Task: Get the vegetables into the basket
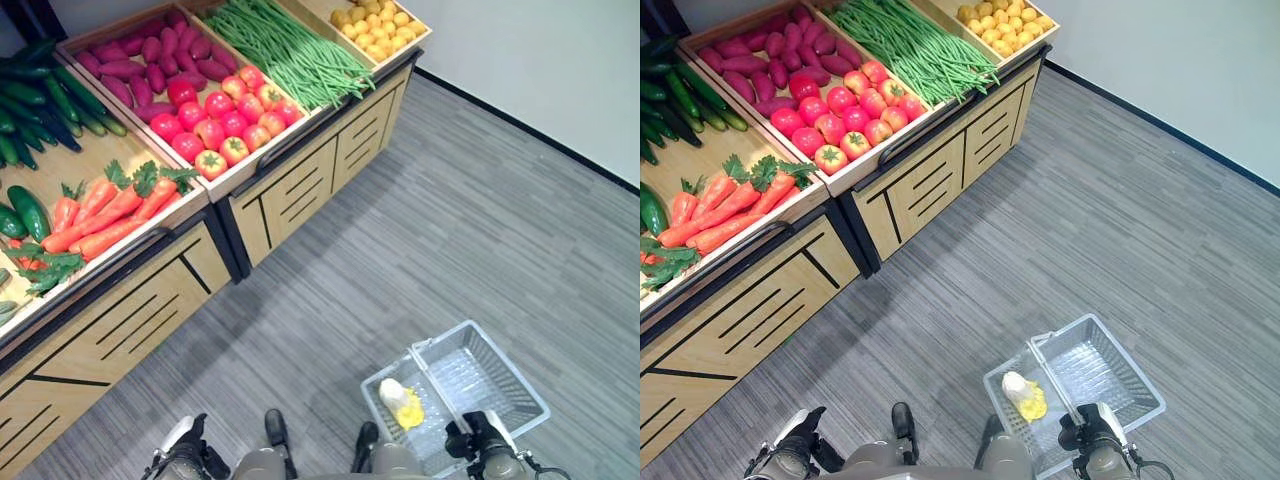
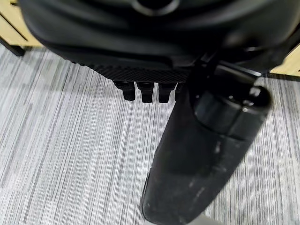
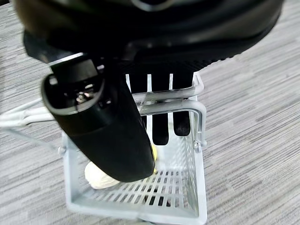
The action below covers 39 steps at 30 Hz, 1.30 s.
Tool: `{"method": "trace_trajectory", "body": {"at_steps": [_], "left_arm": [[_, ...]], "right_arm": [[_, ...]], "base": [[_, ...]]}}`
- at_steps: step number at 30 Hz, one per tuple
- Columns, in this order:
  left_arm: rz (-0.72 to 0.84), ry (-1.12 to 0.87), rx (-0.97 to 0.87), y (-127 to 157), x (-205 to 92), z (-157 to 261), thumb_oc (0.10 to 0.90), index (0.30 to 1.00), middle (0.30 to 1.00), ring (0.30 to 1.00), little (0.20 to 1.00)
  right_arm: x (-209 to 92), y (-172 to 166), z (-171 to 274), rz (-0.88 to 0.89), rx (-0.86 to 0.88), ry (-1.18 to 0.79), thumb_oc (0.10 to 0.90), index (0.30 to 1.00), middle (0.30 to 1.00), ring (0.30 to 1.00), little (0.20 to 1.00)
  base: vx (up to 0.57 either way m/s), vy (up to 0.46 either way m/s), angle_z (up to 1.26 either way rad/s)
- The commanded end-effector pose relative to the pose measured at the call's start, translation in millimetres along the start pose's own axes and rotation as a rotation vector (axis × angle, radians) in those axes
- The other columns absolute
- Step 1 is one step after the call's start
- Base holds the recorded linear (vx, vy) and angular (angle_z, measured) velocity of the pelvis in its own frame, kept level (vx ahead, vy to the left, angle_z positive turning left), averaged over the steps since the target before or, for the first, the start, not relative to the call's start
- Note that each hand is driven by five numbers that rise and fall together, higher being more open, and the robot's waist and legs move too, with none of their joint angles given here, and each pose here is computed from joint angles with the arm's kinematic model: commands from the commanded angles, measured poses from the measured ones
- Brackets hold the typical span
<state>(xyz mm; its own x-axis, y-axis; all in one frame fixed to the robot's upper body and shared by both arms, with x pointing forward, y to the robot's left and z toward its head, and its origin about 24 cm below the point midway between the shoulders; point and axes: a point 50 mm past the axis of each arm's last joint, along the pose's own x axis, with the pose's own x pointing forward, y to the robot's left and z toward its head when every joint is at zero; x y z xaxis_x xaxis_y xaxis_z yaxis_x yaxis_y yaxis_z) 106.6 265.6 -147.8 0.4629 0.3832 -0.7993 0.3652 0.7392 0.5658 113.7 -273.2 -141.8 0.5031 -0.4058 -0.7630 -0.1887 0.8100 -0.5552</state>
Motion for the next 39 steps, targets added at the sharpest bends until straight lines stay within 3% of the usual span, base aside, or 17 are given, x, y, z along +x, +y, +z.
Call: {"method": "trace_trajectory", "body": {"at_steps": [1, 9, 17, 18, 39], "left_arm": [[0.066, -0.014, -0.062, 15, 3, 6, 0.900, 1.000, 1.000, 1.000, 1.000], [0.105, 0.001, -0.082, 25, 5, 6, 0.900, 1.000, 1.000, 1.000, 1.000], [0.067, 0.033, -0.107, 10, 2, 1, 0.900, 1.000, 1.000, 1.000, 1.000], [-0.051, 0.160, -0.273, -5, -8, -40, 0.900, 1.000, 1.000, 1.000, 1.000], [-0.010, 0.147, -0.249, 7, -5, -39, 0.900, 1.000, 1.000, 1.000, 1.000]], "right_arm": [[5, -26, 10, -0.080, -0.010, -0.055, 0.400, 0.300, 0.300, 0.300, 0.300], [5, -22, 17, -0.078, 0.000, -0.080, 0.400, 0.300, 0.300, 0.300, 0.300], [5, -35, 10, -0.113, 0.025, -0.066, 0.400, 0.300, 0.300, 0.300, 0.300], [-1, -33, -24, 0.001, 0.061, 0.036, 0.400, 0.300, 0.300, 0.300, 0.300], [4, -50, -5, -0.038, 0.004, -0.042, 0.400, 0.300, 0.300, 0.300, 0.300]], "base": [[0.07, -0.033, 0.61], [0.09, -0.166, 0.42], [0.05, -0.245, 0.42], [0.02, -0.103, 0.08], [0.02, -0.027, 0.01]]}}
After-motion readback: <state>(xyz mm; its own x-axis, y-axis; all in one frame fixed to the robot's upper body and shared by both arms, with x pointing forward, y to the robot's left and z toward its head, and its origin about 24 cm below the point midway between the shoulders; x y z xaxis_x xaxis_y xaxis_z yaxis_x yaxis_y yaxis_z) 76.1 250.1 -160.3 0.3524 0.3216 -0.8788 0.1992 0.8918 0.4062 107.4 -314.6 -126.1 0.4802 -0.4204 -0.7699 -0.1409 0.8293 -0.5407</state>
